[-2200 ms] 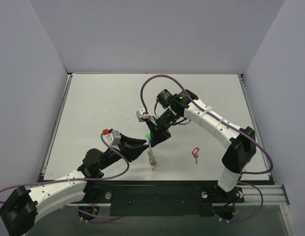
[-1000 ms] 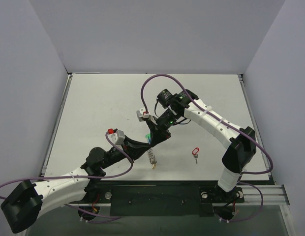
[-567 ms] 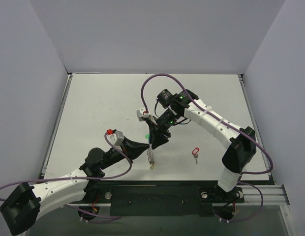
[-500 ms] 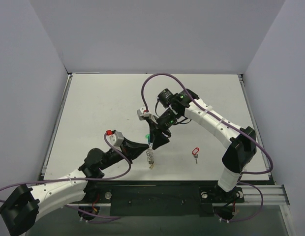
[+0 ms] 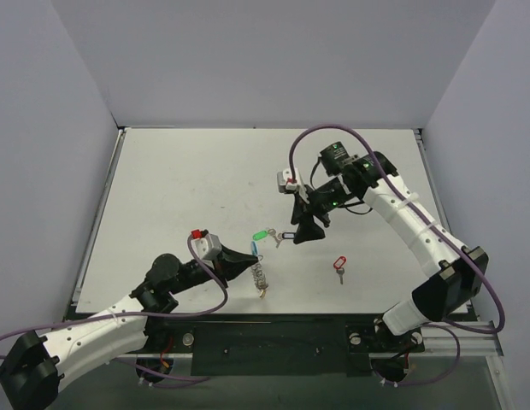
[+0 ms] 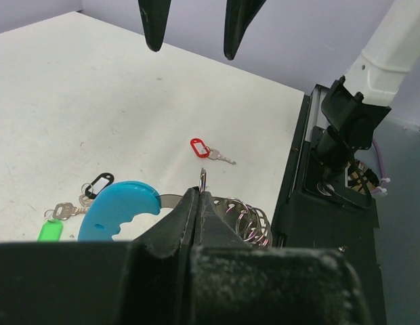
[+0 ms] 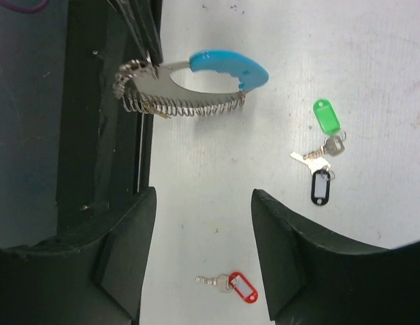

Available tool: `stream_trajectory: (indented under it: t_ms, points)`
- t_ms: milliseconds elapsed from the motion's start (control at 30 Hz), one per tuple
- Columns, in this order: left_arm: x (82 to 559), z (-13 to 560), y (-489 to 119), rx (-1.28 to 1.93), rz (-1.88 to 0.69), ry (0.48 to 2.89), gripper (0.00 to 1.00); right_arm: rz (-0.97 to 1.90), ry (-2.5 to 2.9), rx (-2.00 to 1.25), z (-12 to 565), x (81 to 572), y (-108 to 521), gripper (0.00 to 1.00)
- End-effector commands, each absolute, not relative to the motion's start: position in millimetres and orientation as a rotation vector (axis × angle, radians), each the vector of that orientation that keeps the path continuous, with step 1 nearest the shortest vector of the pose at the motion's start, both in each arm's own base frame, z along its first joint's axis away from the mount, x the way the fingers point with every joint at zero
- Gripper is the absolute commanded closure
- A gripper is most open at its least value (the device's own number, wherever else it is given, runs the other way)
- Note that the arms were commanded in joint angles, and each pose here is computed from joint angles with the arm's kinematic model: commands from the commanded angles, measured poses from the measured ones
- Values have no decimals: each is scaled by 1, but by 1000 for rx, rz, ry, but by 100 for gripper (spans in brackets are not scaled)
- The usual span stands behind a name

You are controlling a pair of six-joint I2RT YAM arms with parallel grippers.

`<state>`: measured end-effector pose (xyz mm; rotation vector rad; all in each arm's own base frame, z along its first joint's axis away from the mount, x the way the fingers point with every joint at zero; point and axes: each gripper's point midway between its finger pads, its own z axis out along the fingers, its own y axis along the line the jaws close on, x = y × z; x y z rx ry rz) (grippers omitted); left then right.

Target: Put the keys on the keyring

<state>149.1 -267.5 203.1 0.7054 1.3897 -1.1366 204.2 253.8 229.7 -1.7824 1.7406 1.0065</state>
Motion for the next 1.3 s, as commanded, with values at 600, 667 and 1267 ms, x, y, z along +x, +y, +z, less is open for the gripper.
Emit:
stream_trajectory:
  t_ms: [600,667,1267]
  points:
    - [97,275,-287,1102,-1259,998,100,1152,1951,-1289,197,224,176,46]
    - [98,276,-285,1092,-1258,995,100,1153,1957,-1275,195,225,174,46]
    - [185,287,-236,865,-1058,1458,100,659,2356,-900,135,237,97,48]
